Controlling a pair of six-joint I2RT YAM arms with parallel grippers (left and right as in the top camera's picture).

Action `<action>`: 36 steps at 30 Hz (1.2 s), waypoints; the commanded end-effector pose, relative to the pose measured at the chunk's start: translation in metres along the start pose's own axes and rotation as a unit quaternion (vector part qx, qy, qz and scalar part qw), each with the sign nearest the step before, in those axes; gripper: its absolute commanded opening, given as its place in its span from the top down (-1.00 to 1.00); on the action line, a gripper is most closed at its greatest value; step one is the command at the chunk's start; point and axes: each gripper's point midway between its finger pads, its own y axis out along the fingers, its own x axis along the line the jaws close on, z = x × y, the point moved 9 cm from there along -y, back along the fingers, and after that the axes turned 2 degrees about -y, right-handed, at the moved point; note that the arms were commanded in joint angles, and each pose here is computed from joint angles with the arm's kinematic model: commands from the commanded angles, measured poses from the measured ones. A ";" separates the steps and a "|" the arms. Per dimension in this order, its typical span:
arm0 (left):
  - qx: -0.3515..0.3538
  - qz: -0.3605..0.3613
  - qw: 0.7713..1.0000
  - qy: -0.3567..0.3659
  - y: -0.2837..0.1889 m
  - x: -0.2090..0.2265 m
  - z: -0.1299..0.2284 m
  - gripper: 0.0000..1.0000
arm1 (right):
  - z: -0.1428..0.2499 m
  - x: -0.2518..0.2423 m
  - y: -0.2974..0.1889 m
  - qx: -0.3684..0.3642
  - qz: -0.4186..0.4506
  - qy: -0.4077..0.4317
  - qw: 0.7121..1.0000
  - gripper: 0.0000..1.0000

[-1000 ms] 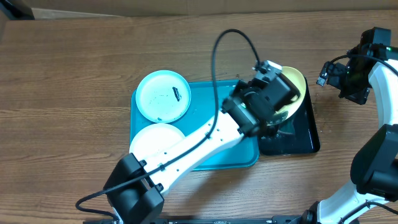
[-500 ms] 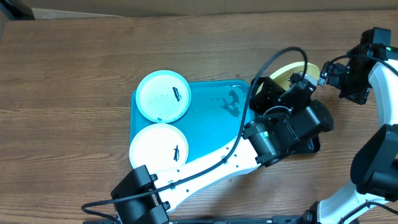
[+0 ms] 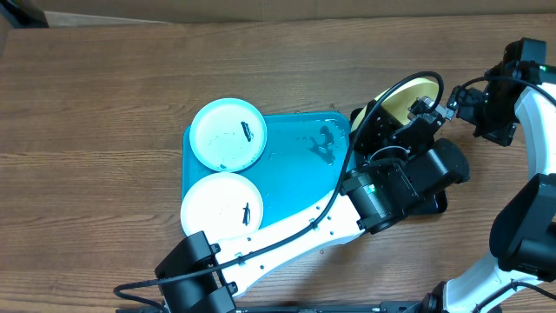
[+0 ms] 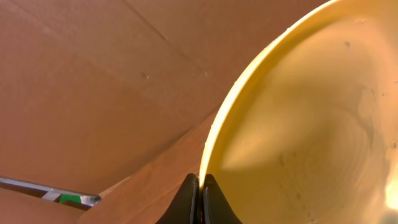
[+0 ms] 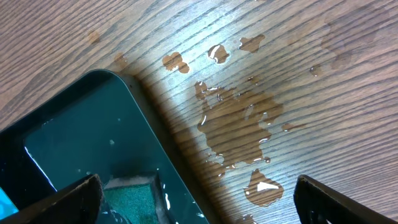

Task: Clean dirty plates on tray and stack at the side
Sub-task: 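Lift yellow plate with left gripper and tilt it over black tray, then carry yellow plate left and set it on the table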

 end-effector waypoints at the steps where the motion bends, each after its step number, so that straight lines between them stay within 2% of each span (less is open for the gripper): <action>1: -0.004 -0.005 1.000 -0.024 -0.001 0.003 -0.006 0.92 | -0.002 0.000 -0.010 -0.016 0.001 0.001 1.000 -1.00; 7: -0.002 0.002 0.999 -0.041 -0.001 0.002 -0.005 0.92 | -0.002 0.000 -0.010 -0.016 0.001 0.001 1.000 -1.00; 9: 0.002 0.028 0.998 -0.055 -0.001 -0.003 -0.003 0.92 | -0.002 0.000 -0.010 -0.016 0.001 0.001 1.000 -1.00; 12: 0.007 0.029 0.998 -0.046 -0.001 -0.003 -0.001 0.92 | -0.002 0.000 -0.010 -0.016 0.001 0.001 1.000 -1.00; 19: 0.035 0.036 0.994 -0.101 0.014 0.003 0.009 0.92 | -0.002 0.000 -0.010 -0.016 0.001 0.001 1.000 -1.00; 22: 0.074 0.079 0.985 -0.136 0.024 0.001 0.021 0.92 | -0.002 0.000 -0.010 -0.016 0.001 0.001 1.000 -1.00; 24: 0.133 0.166 0.962 -0.174 0.038 -0.002 0.035 0.92 | -0.002 0.000 -0.010 -0.016 0.001 0.001 1.000 -1.00; 26: 0.172 0.204 0.942 -0.205 0.050 0.002 0.044 0.92 | -0.002 0.000 -0.010 -0.016 0.001 0.001 1.000 -1.00; 30: 0.243 0.297 0.882 -0.274 0.083 0.020 0.060 0.92 | -0.002 0.000 -0.010 -0.016 0.001 0.001 1.000 -1.00; 33: 0.280 0.366 0.823 -0.332 0.113 0.050 0.075 0.92 | -0.002 0.000 -0.010 -0.016 0.001 0.001 1.000 -1.00; 36: 0.309 0.403 0.758 -0.409 0.145 0.096 0.099 0.92 | -0.002 0.000 -0.010 -0.016 0.001 0.001 1.000 -1.00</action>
